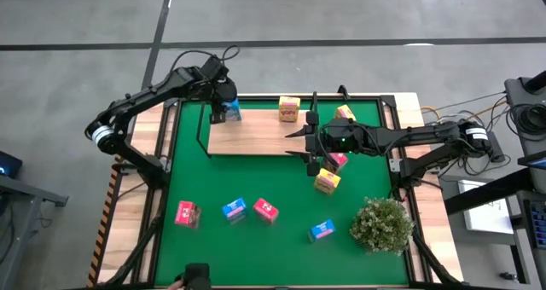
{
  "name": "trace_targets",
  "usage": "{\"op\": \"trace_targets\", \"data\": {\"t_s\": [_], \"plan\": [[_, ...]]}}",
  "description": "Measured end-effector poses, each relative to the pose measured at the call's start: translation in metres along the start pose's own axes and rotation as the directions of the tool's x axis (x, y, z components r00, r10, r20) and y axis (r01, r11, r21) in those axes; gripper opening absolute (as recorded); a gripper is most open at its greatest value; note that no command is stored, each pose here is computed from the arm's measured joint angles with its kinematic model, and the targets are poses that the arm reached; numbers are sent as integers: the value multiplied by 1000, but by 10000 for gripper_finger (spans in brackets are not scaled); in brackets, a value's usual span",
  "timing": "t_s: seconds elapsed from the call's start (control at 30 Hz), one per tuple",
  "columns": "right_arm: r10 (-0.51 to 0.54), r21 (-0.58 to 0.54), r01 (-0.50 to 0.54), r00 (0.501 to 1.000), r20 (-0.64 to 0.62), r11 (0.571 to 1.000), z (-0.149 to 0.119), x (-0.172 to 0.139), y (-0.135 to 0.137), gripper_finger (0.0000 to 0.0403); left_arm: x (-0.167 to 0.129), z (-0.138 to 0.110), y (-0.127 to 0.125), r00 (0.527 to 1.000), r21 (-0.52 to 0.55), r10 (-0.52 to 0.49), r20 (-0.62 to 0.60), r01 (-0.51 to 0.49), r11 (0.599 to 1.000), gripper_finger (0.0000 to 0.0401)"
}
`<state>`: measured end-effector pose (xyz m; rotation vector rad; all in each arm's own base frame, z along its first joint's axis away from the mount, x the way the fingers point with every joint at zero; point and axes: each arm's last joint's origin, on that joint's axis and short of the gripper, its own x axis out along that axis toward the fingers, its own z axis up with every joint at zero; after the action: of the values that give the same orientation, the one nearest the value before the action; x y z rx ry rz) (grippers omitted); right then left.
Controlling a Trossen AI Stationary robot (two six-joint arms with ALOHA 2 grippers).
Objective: Stack cereal on shelf
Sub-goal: Put the top blue cereal box on the shelf
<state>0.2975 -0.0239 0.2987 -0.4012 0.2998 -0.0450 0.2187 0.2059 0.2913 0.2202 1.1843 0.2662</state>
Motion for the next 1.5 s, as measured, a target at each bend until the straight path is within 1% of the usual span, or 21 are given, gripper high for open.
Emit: {"op": "trace_targets", "data": {"t_s": [0.13, 0.23, 0.37, 0.5, 0.63, 0.7, 0.77, 0.87, 0.9, 0.97, 1.07, 1.13, 1.23, 1.4, 1.5], "plan": [[0, 0, 0, 1000, -1, 1000, 0, 0, 0, 201, -1, 0, 0, 1000, 2, 0, -1, 0, 1000, 197], [0, 0, 0, 1000, -1, 1000, 0, 0, 0, 201, -8, 4, 3, 1000, 2, 11, 9, -11, 1000, 197], [0, 0, 0, 1000, -1, 1000, 0, 0, 0, 201, -26, 10, 7, 1000, -9, 9, 10, -9, 1000, 197], [0, 0, 0, 1000, -1, 1000, 0, 0, 0, 201, -48, 18, 10, 1000, -74, 6, 29, -4, 997, 197], [0, 4, 0, 1000, -1, 1000, 0, 0, 0, 201, -64, 25, 8, 994, -134, -48, 100, 61, 989, 197], [0, 8, 0, 1000, -1, 1000, 0, 0, 0, 201, -68, 27, 3, 987, -163, -88, 132, 109, 981, 197], [0, 9, 0, 1000, -1, 1000, 0, 0, 0, 201, -69, 29, -5, 982, -169, -116, 150, 141, 976, 197], [0, 19, 0, 1000, -1, 1000, 0, 0, 0, 201, -64, 28, -23, 979, -156, -155, 130, 175, 972, 191], [1, 19, -1, 1000, -1, 1000, 0, 0, 0, 201, -60, 28, -30, 981, -148, -155, 113, 171, 974, 187], [0, 19, 0, 1000, -1, 1000, 0, 0, 0, 201, -50, 26, -41, 991, -138, -119, 56, 125, 983, 178], [0, 19, 0, 1000, -1, 1000, 0, 0, 0, 201, -32, 22, -55, 998, -104, -34, -50, 28, 994, 162], [0, 19, 0, 1000, 0, 1000, 0, 0, 0, 201, -19, 17, -62, 994, -83, -3, -109, -6, 997, 150], [0, 19, 0, 1000, 0, 1000, 0, 0, 0, 201, -1, 8, -70, 987, -67, 22, -159, -33, 997, 132], [0, 17, 0, 1000, 0, 1000, 0, 0, 0, 201, 13, 2, -72, 982, -62, 77, -175, -89, 994, 102], [-1, 15, 1, 1000, 3, 1000, 1, 0, 0, 201, 14, 5, -71, 985, -69, 97, -141, -107, 992, 87]]}}
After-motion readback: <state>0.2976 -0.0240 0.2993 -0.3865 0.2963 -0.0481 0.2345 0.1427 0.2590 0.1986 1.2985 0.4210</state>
